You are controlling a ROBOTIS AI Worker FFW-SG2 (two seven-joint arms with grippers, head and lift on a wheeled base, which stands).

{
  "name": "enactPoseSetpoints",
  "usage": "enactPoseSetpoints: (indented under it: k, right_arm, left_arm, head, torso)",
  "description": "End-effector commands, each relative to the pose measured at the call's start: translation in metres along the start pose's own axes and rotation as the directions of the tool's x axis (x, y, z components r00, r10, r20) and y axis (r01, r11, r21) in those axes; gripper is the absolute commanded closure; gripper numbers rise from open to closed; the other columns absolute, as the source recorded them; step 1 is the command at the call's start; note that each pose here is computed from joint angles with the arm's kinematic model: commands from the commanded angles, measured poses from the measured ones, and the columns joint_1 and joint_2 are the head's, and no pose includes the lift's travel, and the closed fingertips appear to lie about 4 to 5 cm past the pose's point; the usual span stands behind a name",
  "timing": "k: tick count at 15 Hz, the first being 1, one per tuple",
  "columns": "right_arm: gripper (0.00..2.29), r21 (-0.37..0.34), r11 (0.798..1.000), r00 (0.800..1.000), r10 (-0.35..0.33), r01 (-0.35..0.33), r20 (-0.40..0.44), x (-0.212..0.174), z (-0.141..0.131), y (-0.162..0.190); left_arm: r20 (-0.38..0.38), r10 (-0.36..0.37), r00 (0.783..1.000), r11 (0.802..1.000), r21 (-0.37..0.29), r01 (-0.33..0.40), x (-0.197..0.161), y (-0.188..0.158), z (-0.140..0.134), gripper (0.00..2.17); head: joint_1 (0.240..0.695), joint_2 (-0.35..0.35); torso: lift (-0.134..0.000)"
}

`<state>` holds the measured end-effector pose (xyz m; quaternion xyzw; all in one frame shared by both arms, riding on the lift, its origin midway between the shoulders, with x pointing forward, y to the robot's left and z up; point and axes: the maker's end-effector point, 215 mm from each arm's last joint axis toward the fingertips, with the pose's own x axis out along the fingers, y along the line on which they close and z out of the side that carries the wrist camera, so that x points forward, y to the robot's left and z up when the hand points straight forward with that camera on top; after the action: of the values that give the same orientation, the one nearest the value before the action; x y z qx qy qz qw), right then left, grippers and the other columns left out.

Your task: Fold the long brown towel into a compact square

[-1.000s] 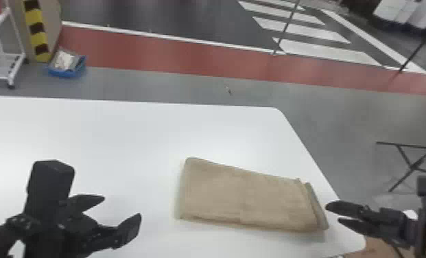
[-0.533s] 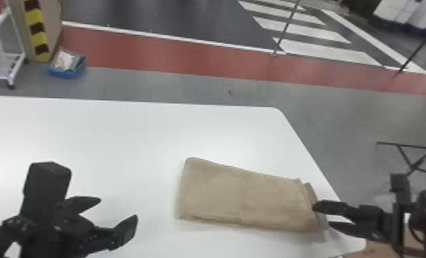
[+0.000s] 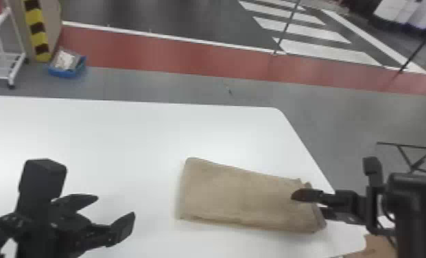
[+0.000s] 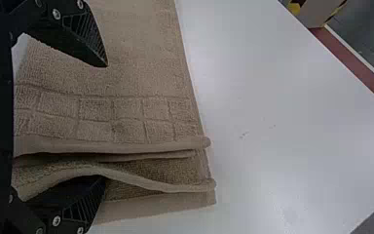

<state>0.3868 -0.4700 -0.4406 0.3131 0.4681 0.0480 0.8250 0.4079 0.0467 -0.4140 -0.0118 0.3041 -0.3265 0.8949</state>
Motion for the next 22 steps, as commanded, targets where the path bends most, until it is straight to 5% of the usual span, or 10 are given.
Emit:
enactPoseSetpoints:
  k: [1,5,9,13,22]
  right_arm:
    - [0.15,0.002,1.0,1.0,0.004,-0.004,0.003,0.001,0.001,0.002]
    - [0.15,0.024,1.0,0.999,-0.009,0.008,0.047,-0.019,0.001,-0.012]
    - [0.15,0.047,0.999,0.991,-0.034,0.028,0.128,-0.053,0.005,-0.029]
    - [0.15,0.056,0.998,0.989,-0.033,0.025,0.146,-0.067,-0.01,-0.036]
    - [0.15,0.077,0.997,0.985,-0.014,0.001,0.172,-0.073,-0.013,-0.037]
  left_arm:
    - [0.0,-0.073,0.997,0.994,-0.081,0.073,0.002,-0.021,0.004,0.08]
    - [0.01,-0.123,0.992,0.991,-0.059,0.124,0.015,-0.047,0.034,0.16]
    - [-0.044,-0.157,0.987,0.986,-0.064,0.154,0.044,-0.078,0.017,0.2]
    - [0.017,-0.091,0.996,0.996,-0.002,0.091,0.091,-0.07,0.015,0.21]
    - [0.024,-0.119,0.993,0.993,-0.013,0.119,0.093,-0.084,0.02,0.21]
  head:
    - [0.695,-0.35]
    - [0.695,-0.35]
    - [0.695,-0.35]
    - [0.695,-0.35]
    - [0.695,-0.35]
  torso:
    - [-0.124]
    - [-0.124]
    - [-0.124]
    - [-0.124]
    - [-0.124]
